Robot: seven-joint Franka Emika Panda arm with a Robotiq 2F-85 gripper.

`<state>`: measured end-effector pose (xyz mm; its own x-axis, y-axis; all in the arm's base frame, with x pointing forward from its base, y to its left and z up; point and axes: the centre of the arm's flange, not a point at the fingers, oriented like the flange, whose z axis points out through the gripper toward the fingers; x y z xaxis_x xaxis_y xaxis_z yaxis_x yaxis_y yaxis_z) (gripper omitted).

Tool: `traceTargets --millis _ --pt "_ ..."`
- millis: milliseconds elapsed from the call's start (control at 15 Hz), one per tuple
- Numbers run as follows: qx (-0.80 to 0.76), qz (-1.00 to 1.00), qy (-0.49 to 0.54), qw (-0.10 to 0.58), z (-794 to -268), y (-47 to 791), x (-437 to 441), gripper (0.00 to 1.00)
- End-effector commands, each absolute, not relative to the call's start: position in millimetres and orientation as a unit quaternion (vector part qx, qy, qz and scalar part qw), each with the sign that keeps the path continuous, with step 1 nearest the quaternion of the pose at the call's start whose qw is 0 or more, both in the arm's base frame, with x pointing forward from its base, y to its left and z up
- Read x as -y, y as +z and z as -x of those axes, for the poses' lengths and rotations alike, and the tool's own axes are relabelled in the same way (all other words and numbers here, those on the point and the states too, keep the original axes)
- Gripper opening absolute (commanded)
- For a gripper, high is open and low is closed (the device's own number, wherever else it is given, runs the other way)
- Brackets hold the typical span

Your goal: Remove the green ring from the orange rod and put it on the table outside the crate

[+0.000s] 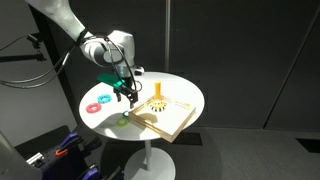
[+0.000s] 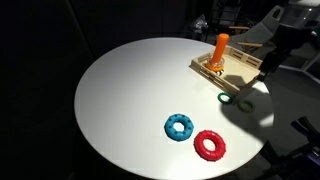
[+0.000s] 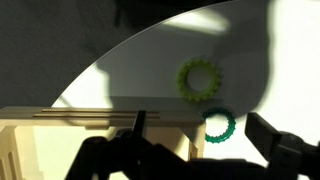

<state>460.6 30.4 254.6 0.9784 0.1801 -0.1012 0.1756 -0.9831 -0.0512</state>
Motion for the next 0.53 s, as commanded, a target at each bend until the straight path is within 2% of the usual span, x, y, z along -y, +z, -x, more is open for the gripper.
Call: traceTargets --millis 0,467 --pt "0.085 0.995 0.046 -0.013 -471 293 -31 1.00" --pt "0.090 0.995 0.029 -0.019 -476 308 -29 1.00"
